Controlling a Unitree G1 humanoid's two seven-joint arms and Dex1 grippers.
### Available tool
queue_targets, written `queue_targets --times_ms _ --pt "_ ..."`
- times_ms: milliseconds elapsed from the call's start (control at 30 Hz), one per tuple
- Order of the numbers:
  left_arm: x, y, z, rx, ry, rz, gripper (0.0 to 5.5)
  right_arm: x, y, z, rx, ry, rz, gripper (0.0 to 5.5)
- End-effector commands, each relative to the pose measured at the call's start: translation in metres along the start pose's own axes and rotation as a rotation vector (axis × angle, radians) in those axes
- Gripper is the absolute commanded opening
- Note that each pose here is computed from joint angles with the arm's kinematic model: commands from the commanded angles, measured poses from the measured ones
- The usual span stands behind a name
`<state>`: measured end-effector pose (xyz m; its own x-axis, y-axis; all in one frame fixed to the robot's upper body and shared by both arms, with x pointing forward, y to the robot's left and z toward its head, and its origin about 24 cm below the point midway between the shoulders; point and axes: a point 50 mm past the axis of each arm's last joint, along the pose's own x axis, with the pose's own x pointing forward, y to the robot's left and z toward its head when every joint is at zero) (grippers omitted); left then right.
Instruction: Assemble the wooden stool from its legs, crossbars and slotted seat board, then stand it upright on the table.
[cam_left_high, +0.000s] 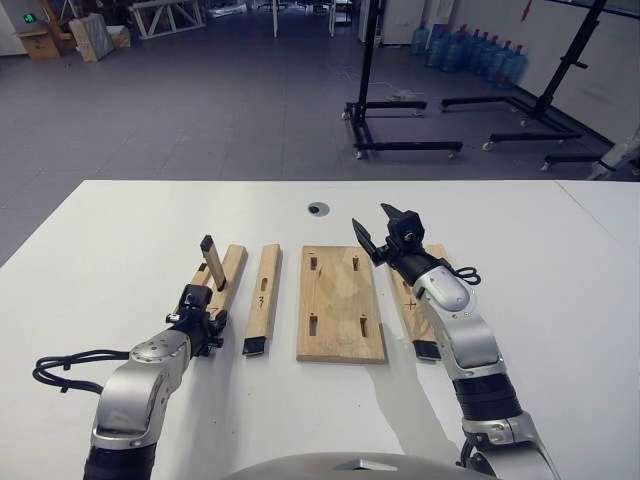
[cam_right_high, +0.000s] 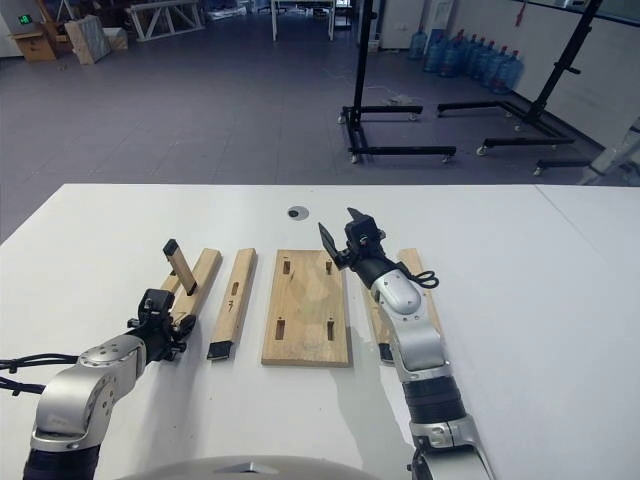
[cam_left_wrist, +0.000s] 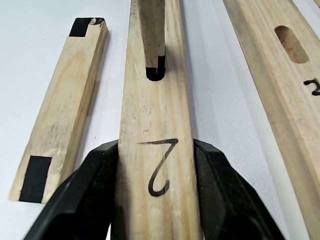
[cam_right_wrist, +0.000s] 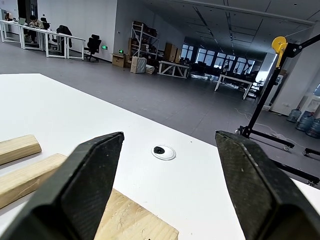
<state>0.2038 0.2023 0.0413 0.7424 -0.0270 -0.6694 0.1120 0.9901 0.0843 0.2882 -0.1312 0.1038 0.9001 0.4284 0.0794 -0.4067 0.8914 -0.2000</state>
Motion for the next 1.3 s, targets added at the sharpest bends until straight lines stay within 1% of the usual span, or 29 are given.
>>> queue_targets --times_ms 33,67,100,200,233,300,367,433,500,567,600,633,667,733,800,867,1033,1233,1300 --pt "0.003 0.003 -0.028 0.011 0.135 0.021 2.02 0.004 -0.001 0.005 -0.009 -0.013 -0.001 3.34" --pt "0.004 0.003 -0.025 0.009 0.113 0.016 2.02 0.004 -0.001 0.005 -0.008 -0.013 -0.002 3.34" --pt "0.006 0.002 -0.019 -0.085 0.068 -0.007 2.02 0.004 -0.002 0.005 -0.007 -0.014 -0.003 3.34" --pt "0.011 0.008 0.000 -0.253 -0.073 -0.001 2.02 0.005 -0.001 0.005 0.004 -0.021 0.004 3.34" --pt "0.011 0.008 0.010 -0.271 -0.133 -0.012 2.02 0.005 -0.001 0.006 0.010 -0.030 0.012 3.34" --pt "0.015 -0.004 0.034 -0.303 -0.265 -0.119 2.02 0.007 -0.006 0.011 0.004 -0.051 0.013 3.34" --pt "0.018 -0.010 0.049 -0.330 -0.337 -0.182 2.02 0.011 -0.012 0.016 0.002 -0.065 0.012 3.34" --pt "0.015 -0.014 0.066 -0.334 -0.420 -0.251 2.02 0.013 -0.019 0.023 0.052 -0.083 0.016 3.34" --pt "0.010 -0.016 0.081 -0.328 -0.505 -0.336 2.02 0.014 -0.023 0.028 0.146 -0.103 0.037 3.34" --pt "0.006 -0.020 0.091 -0.328 -0.557 -0.445 2.02 0.014 -0.022 0.035 0.320 -0.128 0.101 3.34" --pt "0.005 -0.022 0.092 -0.329 -0.567 -0.500 2.02 0.012 -0.020 0.038 0.408 -0.139 0.146 3.34" --pt "0.003 -0.027 0.093 -0.334 -0.569 -0.600 2.02 0.009 -0.016 0.042 0.516 -0.149 0.235 3.34" --pt "-0.003 -0.033 0.092 -0.325 -0.565 -0.745 2.02 0.003 -0.010 0.048 0.633 -0.177 0.350 3.34" --pt "-0.010 -0.040 0.089 -0.295 -0.551 -0.966 2.02 -0.004 -0.003 0.057 0.809 -0.213 0.524 3.34" --pt "-0.016 -0.042 0.087 -0.279 -0.541 -1.107 2.02 -0.006 -0.001 0.059 0.928 -0.232 0.605 3.34" --pt "-0.017 -0.043 0.086 -0.311 -0.509 -1.205 2.02 -0.008 -0.003 0.061 1.026 -0.262 0.670 3.34" --pt "-0.027 -0.048 0.086 -0.313 -0.504 -1.364 2.02 -0.006 -0.001 0.060 1.092 -0.258 0.714 3.34" --pt "-0.032 -0.053 0.085 -0.292 -0.529 -1.408 2.02 -0.003 0.007 0.053 1.087 -0.220 0.730 3.34" --pt "-0.033 -0.056 0.082 -0.280 -0.510 -1.428 2.02 -0.004 0.009 0.054 1.093 -0.228 0.750 3.68"
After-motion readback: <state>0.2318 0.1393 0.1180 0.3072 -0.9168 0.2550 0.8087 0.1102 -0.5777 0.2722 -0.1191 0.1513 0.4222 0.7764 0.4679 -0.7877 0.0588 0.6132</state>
